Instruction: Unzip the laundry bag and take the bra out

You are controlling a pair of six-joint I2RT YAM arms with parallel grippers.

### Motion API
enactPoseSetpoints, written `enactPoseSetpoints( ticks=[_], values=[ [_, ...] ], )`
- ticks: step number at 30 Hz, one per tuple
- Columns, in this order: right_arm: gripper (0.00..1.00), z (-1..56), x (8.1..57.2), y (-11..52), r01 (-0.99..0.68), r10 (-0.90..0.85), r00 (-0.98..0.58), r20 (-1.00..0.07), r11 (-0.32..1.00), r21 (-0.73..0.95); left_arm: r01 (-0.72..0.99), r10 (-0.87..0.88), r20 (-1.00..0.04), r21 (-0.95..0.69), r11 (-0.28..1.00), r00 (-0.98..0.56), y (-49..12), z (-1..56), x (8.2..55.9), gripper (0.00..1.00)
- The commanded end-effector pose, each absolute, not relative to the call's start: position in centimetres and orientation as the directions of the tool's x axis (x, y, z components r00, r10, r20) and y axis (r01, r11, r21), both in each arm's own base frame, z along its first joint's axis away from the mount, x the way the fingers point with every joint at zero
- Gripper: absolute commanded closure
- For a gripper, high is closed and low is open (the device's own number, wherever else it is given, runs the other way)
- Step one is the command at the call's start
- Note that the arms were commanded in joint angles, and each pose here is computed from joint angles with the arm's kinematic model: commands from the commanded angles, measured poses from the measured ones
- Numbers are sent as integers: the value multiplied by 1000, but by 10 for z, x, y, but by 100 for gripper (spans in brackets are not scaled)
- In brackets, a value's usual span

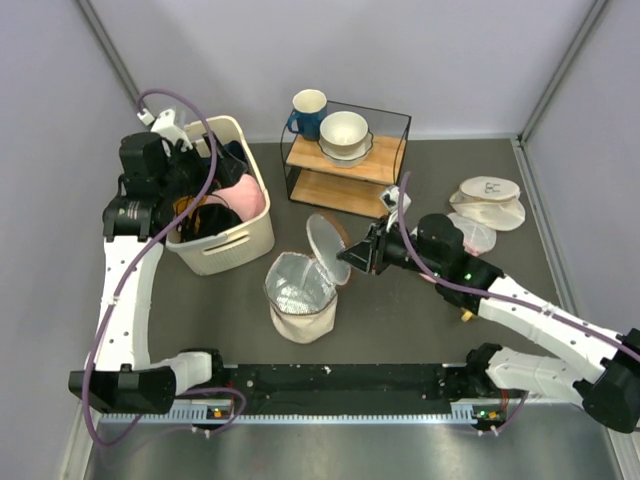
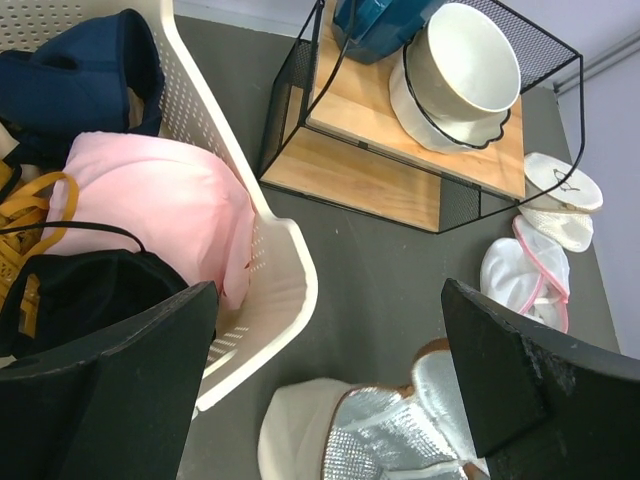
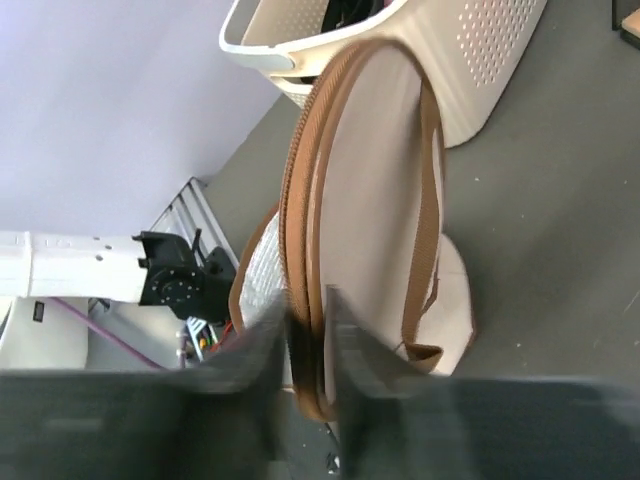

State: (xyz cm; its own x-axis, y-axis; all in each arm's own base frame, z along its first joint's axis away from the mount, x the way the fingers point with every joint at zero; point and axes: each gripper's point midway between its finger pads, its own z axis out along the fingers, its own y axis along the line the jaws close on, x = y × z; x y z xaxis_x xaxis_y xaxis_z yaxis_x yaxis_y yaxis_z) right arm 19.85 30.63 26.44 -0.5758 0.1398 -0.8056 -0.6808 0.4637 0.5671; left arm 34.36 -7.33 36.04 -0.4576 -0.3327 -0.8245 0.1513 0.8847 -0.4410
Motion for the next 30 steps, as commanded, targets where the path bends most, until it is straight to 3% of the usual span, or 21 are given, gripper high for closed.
enactPoseSetpoints(
  ticks=[1,3,6,11,15,20,30],
  values=[
    [50,271,211,309,-657,133,-571,-810,518,548,197,-331,-850,-437,878,-410,-76,384,342,1],
    [18,266,229,294,-599,133,-544,-828,630,494,197,-331,-845,-440,876,-420,-77,381,341,1],
    [1,253,251,257,-452,123,-510,-851,804,387,191,-326,-845,-436,880,-425,-76,379,339,1],
    [1,254,279,187,-198,173,-434,-884,939,281,180,-320,-829,-439,880,-458,-76,363,339,1],
    [1,249,289,146,-45,228,-435,-871,961,274,157,-314,-803,-444,882,-506,-76,337,345,1],
    [1,247,292,129,11,240,-436,-867,965,262,147,-323,-768,-471,870,-553,-81,315,345,1],
    [1,240,291,127,46,272,-439,-856,959,281,154,-343,-779,-483,862,-525,-82,327,345,1]
  ],
)
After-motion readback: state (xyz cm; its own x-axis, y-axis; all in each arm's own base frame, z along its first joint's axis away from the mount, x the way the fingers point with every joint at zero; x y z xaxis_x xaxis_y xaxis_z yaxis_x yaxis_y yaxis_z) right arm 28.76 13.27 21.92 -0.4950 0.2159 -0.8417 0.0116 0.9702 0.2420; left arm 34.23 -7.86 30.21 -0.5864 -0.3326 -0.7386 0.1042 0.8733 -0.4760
